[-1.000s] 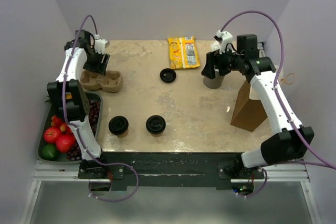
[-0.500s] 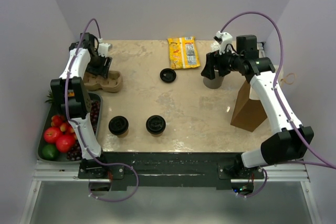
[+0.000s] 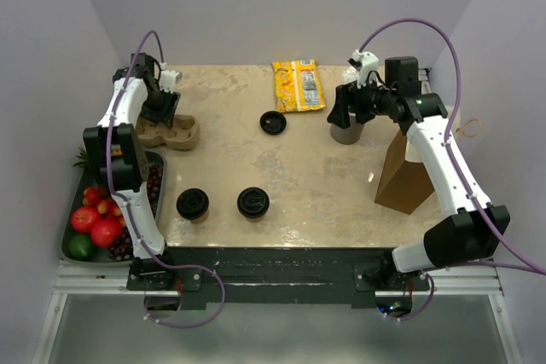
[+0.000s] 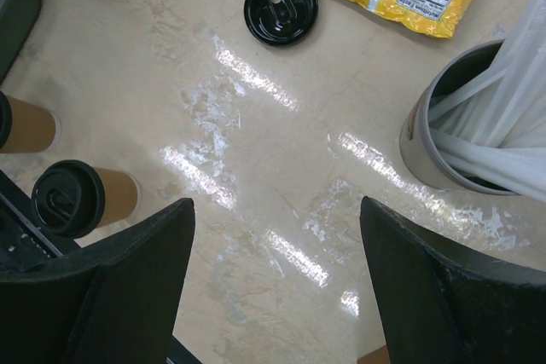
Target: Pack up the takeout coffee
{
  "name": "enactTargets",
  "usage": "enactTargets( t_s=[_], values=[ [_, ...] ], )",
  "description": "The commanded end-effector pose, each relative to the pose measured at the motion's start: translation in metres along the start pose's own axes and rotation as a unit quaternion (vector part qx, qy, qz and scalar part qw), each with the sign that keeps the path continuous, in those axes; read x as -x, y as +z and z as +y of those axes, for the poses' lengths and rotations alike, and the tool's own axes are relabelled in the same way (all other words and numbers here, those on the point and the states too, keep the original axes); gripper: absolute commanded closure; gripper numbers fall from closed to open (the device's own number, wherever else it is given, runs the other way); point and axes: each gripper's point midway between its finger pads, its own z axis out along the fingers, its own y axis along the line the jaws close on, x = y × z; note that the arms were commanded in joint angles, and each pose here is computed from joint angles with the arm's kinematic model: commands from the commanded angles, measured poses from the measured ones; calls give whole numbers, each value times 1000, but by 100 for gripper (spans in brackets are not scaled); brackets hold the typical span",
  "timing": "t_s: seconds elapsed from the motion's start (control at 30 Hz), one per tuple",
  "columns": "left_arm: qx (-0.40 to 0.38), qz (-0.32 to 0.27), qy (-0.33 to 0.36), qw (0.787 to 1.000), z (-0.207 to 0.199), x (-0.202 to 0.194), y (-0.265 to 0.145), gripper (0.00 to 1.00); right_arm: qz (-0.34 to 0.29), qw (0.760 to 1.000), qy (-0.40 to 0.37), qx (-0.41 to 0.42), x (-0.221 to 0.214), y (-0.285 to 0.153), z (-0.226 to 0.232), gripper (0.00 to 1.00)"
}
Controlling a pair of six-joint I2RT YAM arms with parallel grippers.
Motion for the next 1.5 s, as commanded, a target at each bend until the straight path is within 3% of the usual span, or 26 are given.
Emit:
enactTargets(
  t_s=[0.0,0.47,0.93,0.97,1.03,1.1,1.47],
  values=[
    [13,-9,-11,1000,5,10,-7,46,-22,1000,-3,10,11,-2,4,19],
    [12,-3,-13,1000,4,9,-7,53,-19,1000,0,12,9,0,4,19],
    [21,-61,-4,998,6,37,-64,66,-27,1000,-6,10,16,-3,3,19],
    [22,-61,-4,998,5,37,-66,65,-30,999,-7,10,19,-4,4,19],
    [25,-49,-12,998,4,28,-63,49,-32,999,-8,7,21,-4,3,19],
    [17,-28,-24,999,0,16,-50,39,-36,999,-10,7,26,-5,3,19],
    [18,-13,-23,999,3,11,-25,39,-42,999,-13,2,23,-16,7,19]
  ],
)
